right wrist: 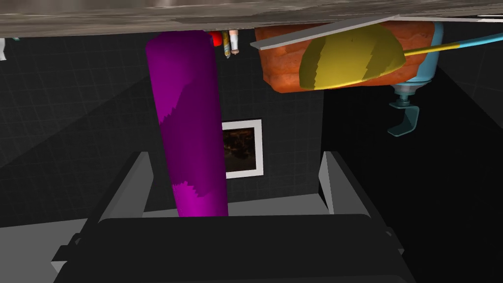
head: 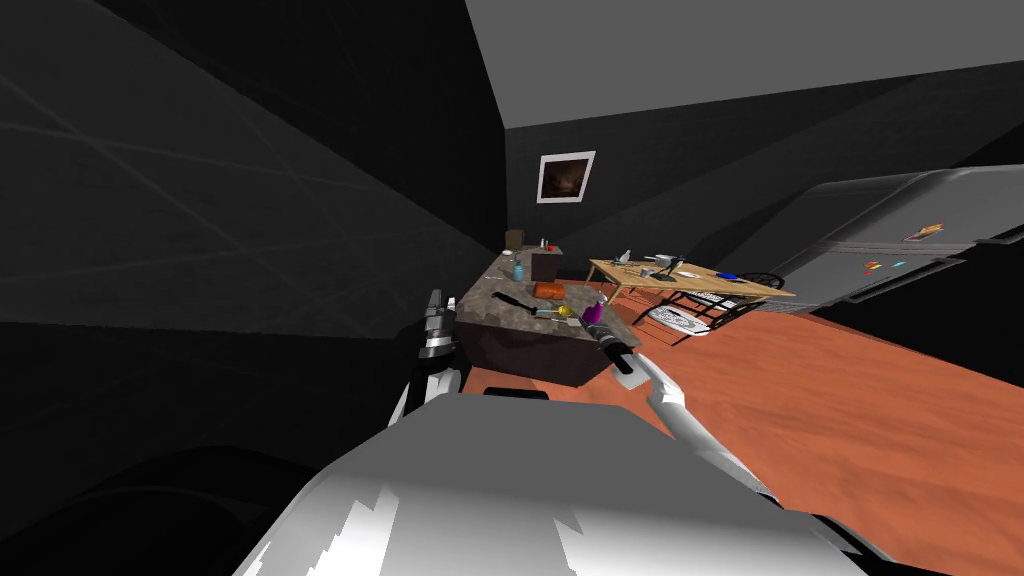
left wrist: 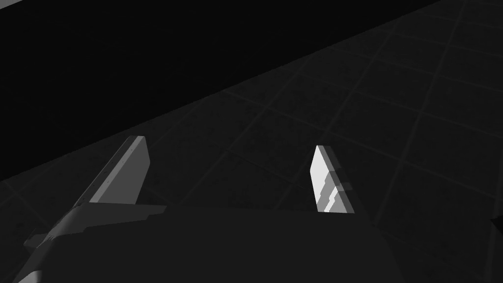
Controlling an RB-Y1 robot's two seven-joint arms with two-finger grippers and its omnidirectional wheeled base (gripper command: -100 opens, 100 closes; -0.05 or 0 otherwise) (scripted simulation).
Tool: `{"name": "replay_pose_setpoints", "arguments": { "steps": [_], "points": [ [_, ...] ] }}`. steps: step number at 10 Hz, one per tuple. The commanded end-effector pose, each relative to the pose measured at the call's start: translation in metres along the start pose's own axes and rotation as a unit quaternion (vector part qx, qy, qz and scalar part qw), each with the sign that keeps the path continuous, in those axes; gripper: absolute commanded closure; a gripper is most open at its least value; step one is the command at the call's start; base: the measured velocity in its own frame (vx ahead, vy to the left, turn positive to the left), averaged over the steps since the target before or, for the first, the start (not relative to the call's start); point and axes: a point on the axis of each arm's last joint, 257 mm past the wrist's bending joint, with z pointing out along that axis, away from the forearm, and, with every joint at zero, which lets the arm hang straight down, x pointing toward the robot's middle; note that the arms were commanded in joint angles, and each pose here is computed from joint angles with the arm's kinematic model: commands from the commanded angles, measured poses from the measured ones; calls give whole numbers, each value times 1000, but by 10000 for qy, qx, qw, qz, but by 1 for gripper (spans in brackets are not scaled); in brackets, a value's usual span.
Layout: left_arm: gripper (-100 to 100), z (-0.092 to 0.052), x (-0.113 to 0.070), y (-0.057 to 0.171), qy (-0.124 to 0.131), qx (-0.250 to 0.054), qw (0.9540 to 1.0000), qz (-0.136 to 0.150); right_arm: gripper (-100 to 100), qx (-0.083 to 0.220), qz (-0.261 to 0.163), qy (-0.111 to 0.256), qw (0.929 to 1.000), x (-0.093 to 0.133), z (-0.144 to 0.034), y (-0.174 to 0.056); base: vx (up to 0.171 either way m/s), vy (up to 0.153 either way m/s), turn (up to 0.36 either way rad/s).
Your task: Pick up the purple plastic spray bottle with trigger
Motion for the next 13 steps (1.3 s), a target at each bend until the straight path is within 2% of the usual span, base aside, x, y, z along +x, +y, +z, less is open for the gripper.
{"name": "replay_pose_setpoints", "arguments": {
  "steps": [1,2,3,5,7,8,10,11,12,13],
  "points": [
    [0,0,0,0,0,0,10000,0,-100,24,-3,-20,10000,-7,13,-4,-27,39,-6],
    [0,0,0,0,0,0,10000,0,-100,87,0,29,10000,-3,16,-10,-9,8,18],
    [0,0,0,0,0,0,10000,0,-100,-214,-94,21,9997,-10,26,4,-46,46,-233],
    [0,0,0,0,0,0,10000,0,-100,-158,-98,-55,9998,-24,42,1,-43,51,-65],
    [0,0,0,0,0,0,10000,0,-100,-44,-91,43,9999,-16,44,-10,2,-2,12],
    [0,0,0,0,0,0,10000,1,-100,-317,-198,41,9993,-25,53,1,-41,40,-279],
    [0,0,0,0,0,0,10000,0,-100,-195,-194,11,9996,-37,68,-8,-46,52,-43],
    [0,0,0,0,0,0,10000,0,-100,-141,-189,45,9997,-35,70,-13,-7,9,26],
    [0,0,0,0,0,0,10000,0,-100,-368,-303,57,9988,-45,78,-5,-41,34,-250],
    [0,0,0,0,0,0,10000,1,-100,-359,-305,3,9989,-54,84,-5,-54,61,-149]
  ]
}}
